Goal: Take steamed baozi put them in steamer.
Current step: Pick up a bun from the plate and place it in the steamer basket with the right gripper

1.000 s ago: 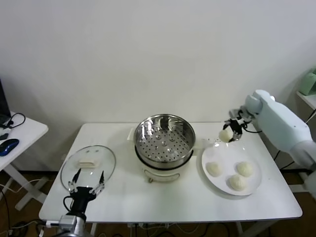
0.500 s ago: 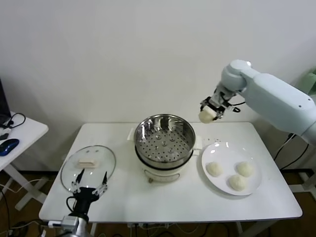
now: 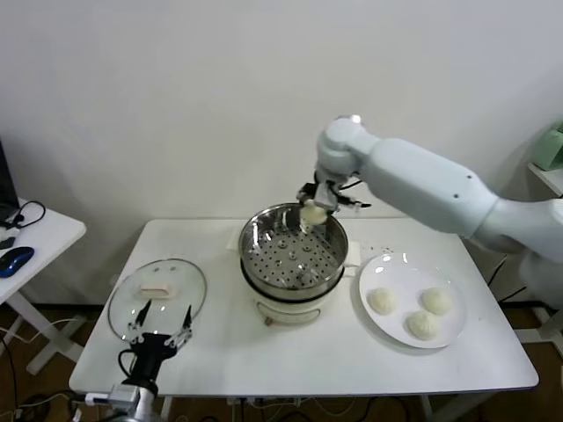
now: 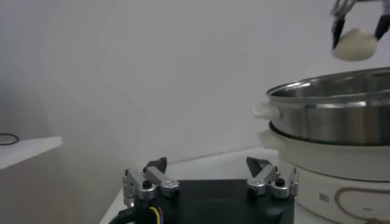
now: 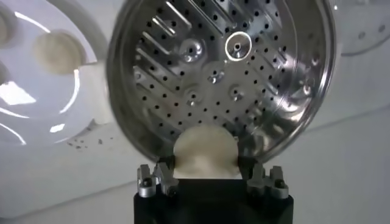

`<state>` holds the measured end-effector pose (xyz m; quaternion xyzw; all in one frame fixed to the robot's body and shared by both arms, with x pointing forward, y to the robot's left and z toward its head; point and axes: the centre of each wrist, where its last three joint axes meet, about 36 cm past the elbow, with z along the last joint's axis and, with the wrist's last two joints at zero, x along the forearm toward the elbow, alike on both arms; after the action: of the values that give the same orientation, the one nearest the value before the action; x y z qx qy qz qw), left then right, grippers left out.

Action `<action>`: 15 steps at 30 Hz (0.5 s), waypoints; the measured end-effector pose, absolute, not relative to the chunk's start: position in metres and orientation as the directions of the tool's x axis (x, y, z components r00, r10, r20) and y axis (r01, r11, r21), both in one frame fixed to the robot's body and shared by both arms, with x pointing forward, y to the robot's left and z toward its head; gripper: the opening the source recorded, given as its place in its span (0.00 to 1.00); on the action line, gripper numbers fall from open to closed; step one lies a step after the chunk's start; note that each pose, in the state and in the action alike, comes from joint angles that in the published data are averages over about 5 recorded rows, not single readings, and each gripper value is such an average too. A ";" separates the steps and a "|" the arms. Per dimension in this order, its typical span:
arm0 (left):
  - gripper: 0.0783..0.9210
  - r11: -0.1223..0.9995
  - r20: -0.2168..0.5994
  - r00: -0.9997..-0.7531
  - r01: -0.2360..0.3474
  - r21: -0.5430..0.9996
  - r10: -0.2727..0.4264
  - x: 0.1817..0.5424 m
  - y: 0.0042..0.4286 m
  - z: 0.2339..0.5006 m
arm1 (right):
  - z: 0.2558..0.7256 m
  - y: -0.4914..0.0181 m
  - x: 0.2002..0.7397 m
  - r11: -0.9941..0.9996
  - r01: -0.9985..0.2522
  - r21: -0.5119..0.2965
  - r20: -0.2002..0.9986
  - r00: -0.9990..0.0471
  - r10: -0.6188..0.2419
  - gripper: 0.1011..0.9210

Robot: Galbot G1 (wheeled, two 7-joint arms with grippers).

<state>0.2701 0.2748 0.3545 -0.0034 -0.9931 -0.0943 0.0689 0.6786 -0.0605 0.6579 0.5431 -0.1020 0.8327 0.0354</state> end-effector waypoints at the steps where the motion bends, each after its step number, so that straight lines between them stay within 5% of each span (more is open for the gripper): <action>1: 0.88 0.982 0.139 -0.990 0.021 0.186 -0.005 0.270 0.274 0.354 | 0.654 -0.055 0.679 -0.979 -0.161 -0.124 0.911 -0.408 -0.048 0.71; 15: 0.88 0.983 0.158 -0.987 0.036 0.177 0.008 0.264 0.270 0.346 | 0.609 -0.019 0.691 -0.992 -0.120 -0.044 0.911 -0.412 0.010 0.72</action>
<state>0.2642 0.2705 0.3464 -0.0111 -0.9927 -0.0902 0.0788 0.6910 -0.0185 0.6094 0.5410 -0.0510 0.8386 0.0387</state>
